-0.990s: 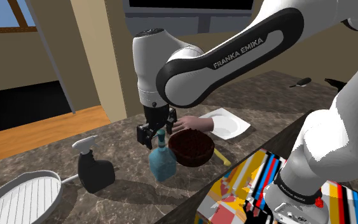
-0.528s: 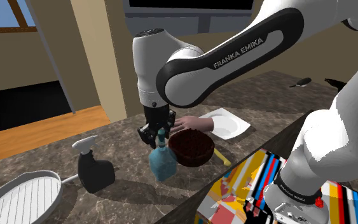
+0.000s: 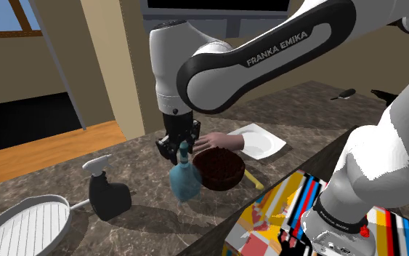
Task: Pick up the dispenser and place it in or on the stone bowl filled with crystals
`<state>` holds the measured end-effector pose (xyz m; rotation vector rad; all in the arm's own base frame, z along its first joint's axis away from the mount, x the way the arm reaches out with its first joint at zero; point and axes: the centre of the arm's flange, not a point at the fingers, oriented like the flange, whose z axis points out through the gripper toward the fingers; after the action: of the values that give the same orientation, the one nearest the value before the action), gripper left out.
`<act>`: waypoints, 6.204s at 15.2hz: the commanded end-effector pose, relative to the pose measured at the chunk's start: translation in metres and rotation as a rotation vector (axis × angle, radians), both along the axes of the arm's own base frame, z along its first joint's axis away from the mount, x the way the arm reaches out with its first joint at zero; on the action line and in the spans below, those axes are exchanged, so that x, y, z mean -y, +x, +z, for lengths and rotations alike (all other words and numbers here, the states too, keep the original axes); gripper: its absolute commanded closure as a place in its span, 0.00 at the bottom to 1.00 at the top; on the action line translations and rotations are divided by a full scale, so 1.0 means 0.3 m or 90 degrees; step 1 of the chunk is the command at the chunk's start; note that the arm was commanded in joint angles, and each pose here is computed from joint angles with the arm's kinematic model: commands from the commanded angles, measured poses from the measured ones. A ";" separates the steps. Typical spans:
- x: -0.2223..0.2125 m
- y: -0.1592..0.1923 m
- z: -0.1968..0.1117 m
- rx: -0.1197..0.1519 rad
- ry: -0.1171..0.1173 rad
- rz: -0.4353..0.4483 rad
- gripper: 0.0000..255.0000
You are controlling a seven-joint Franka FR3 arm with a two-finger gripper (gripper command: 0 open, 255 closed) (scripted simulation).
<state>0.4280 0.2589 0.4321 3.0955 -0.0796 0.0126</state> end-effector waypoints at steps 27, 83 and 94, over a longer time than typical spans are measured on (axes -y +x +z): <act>0.004 0.000 0.493 0.000 0.000 0.000 1.00; 0.500 -0.121 0.267 0.000 0.000 0.000 0.00; 0.493 -0.122 0.433 0.000 0.000 0.000 0.00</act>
<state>0.3914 0.1110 0.5619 3.0955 -0.0795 0.0128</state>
